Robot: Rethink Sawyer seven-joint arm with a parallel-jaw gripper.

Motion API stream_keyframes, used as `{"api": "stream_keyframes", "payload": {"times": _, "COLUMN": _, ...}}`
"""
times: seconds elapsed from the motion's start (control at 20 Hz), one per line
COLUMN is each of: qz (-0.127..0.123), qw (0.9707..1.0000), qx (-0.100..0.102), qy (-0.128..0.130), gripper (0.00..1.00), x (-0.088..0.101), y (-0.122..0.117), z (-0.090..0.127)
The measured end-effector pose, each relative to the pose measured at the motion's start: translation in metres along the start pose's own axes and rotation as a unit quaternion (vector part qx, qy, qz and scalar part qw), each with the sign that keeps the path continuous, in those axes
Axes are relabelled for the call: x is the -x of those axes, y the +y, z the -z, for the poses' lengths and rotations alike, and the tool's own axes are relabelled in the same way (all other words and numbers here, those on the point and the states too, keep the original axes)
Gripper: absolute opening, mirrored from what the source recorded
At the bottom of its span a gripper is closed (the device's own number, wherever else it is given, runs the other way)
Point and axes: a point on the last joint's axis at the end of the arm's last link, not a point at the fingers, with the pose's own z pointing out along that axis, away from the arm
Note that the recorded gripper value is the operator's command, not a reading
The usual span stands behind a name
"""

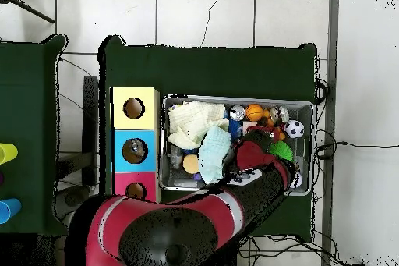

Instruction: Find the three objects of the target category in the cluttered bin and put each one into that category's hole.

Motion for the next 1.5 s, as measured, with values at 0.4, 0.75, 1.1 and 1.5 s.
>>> {"api": "stream_keyframes", "payload": {"times": 0.4, "qz": -0.104, "qw": 0.9867, "qx": 0.075, "qy": 0.100, "gripper": 1.00, "x": -0.012, "y": -0.049, "z": -0.032}}
{"api": "stream_keyframes", "payload": {"times": 0.75, "qz": -0.072, "qw": 0.9685, "qx": 0.056, "qy": 0.232, "gripper": 1.00, "x": 0.018, "y": -0.013, "z": -0.002}}
{"api": "stream_keyframes", "payload": {"times": 1.1, "qz": -0.054, "qw": 0.9493, "qx": 0.062, "qy": 0.303, "gripper": 1.00, "x": 0.018, "y": 0.014, "z": 0.018}}
{"api": "stream_keyframes", "payload": {"times": 1.5, "qz": -0.150, "qw": 0.9302, "qx": 0.107, "qy": 0.317, "gripper": 1.00, "x": 0.003, "y": -0.014, "z": -0.015}}
